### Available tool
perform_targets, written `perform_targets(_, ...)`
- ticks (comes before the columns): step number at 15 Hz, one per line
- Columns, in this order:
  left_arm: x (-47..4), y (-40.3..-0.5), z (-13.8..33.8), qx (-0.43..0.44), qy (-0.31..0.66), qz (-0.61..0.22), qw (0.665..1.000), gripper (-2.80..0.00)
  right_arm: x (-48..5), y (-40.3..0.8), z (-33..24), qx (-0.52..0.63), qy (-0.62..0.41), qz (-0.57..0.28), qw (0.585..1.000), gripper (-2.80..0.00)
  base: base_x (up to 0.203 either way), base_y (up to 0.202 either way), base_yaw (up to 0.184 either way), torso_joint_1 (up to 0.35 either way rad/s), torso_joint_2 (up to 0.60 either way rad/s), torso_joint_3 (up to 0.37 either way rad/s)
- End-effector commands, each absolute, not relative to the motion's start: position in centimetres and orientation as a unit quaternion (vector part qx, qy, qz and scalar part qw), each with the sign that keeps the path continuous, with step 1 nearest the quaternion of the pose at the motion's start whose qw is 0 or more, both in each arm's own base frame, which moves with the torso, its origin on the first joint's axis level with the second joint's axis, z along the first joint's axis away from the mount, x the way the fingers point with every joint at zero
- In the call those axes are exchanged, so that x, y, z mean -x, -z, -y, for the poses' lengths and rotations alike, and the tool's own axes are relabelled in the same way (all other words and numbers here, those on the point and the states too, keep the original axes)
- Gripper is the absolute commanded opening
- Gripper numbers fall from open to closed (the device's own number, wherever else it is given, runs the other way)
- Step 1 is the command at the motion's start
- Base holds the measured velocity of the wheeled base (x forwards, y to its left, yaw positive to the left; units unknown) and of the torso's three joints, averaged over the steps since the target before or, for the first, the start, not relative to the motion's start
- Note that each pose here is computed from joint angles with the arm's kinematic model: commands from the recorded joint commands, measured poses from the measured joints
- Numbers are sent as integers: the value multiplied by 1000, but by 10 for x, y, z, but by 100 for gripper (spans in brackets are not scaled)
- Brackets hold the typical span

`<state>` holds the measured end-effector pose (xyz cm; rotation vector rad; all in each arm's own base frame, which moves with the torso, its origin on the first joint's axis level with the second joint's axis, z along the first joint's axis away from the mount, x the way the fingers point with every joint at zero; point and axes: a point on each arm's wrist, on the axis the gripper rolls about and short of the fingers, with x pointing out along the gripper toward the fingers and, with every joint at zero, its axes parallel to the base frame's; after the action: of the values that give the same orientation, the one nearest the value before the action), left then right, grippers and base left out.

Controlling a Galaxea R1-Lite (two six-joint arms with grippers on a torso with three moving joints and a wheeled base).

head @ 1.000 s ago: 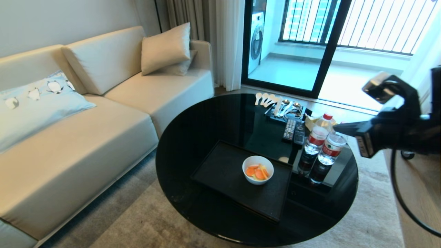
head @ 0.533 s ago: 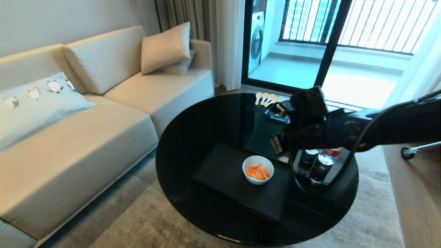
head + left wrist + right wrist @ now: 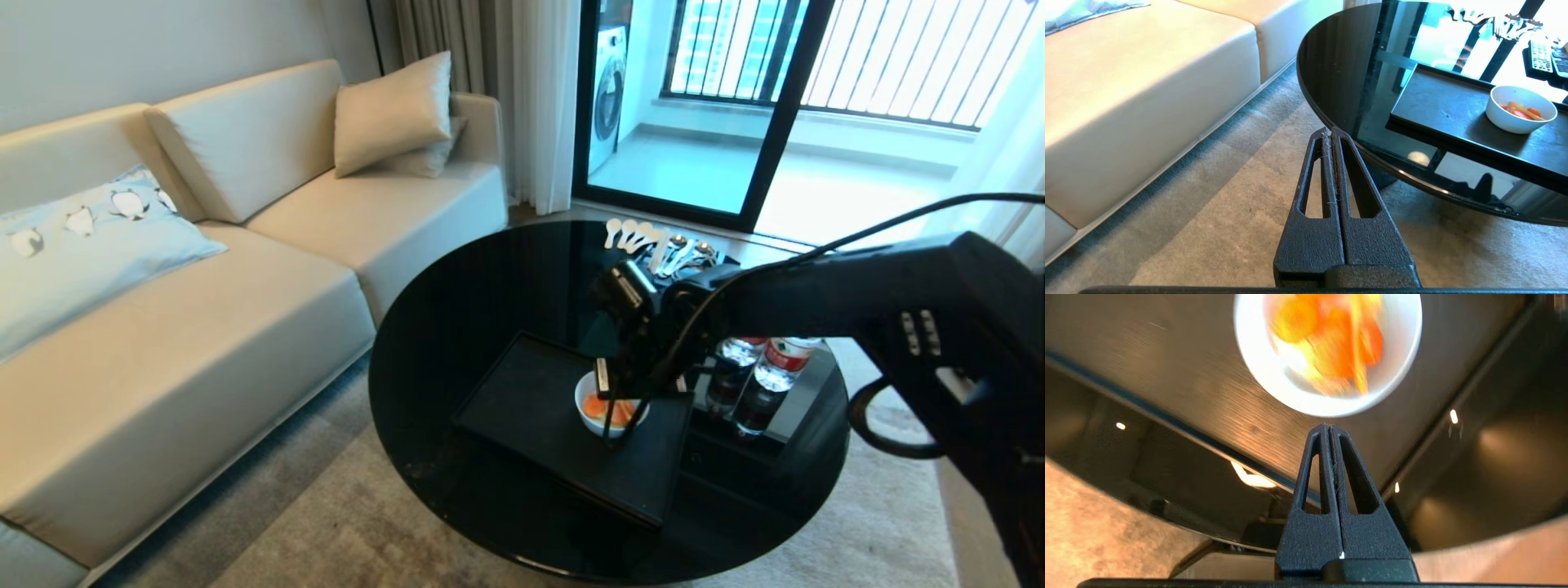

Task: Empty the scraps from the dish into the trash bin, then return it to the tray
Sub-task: Pick up the bowl with leftover food

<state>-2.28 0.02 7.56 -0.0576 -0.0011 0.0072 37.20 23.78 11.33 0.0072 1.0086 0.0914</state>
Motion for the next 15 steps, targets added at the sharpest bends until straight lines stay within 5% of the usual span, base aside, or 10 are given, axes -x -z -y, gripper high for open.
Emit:
perform_targets(1,23,-76,0,29,-4,1,1000,-280,-377,-95,-243,5,-29,-500,866,-280,0,0,0,0,0,0)
perform_targets(2,23,-76,0,29,-4,1,1000,-280,-377,-93,-242,7,-25,-501,865,0,0,0,0,0,0,0)
perform_targets(15,23,-76,0,29,-4,1,1000,-280,-413,-72,-227,-7,56,-470,881,0,0,0,0,0,0,0)
